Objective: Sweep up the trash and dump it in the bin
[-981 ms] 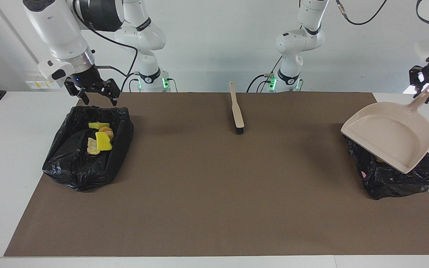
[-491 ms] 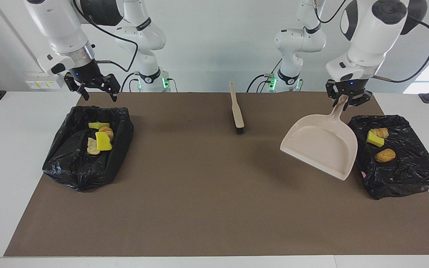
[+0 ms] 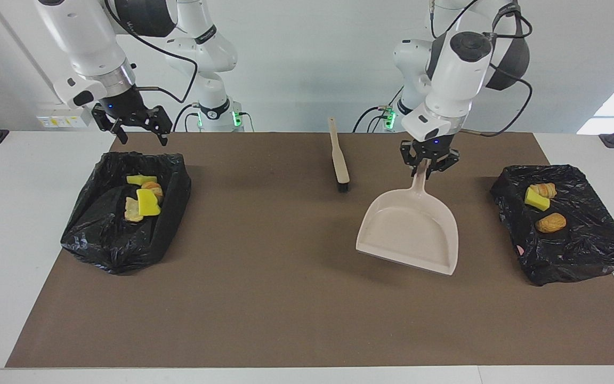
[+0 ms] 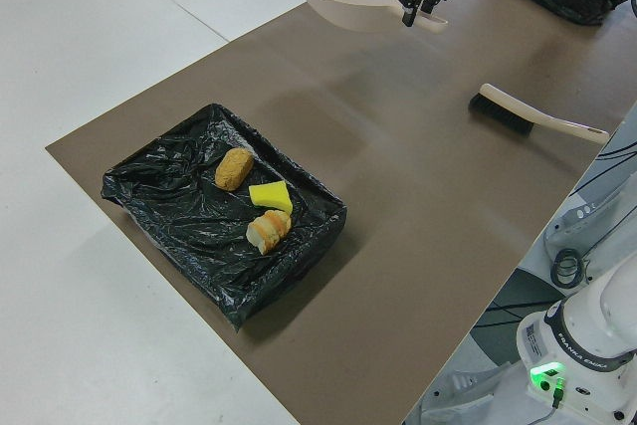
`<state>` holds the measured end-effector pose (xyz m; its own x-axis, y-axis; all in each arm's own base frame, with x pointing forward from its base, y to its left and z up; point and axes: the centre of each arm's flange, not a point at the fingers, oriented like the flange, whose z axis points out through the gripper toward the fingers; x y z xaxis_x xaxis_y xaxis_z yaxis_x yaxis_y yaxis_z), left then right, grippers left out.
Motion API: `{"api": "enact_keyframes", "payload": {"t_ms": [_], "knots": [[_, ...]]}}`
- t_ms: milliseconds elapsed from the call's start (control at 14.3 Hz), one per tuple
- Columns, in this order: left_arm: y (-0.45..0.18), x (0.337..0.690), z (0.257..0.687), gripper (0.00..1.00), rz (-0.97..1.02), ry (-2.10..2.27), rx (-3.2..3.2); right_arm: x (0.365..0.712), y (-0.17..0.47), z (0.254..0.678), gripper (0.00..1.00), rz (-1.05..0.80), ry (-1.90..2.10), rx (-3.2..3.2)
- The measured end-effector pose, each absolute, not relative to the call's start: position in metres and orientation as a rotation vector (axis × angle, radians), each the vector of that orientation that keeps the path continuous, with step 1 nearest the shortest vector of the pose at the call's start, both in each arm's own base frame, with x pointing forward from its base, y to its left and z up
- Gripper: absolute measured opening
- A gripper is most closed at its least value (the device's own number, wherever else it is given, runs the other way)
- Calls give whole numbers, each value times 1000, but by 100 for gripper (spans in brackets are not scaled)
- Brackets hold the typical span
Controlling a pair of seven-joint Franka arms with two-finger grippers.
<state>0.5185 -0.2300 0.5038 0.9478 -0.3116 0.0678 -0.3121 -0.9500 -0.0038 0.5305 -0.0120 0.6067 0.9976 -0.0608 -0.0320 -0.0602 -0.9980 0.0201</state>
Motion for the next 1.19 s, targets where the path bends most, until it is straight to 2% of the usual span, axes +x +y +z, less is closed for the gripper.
{"api": "enact_keyframes", "payload": {"t_ms": [350,491,701,1191], "knots": [[-334,511,420,32,153,-336,3071,531,-12,607,100,-51,-94,3121],[-356,503,398,32,132,-325,3074,531,-12,607,100,-51,-94,3121],[-371,493,389,32,111,-273,3083,531,-12,607,100,-51,-94,3121],[-372,498,373,32,129,-239,3077,531,-12,607,100,-51,-94,3121]]}}
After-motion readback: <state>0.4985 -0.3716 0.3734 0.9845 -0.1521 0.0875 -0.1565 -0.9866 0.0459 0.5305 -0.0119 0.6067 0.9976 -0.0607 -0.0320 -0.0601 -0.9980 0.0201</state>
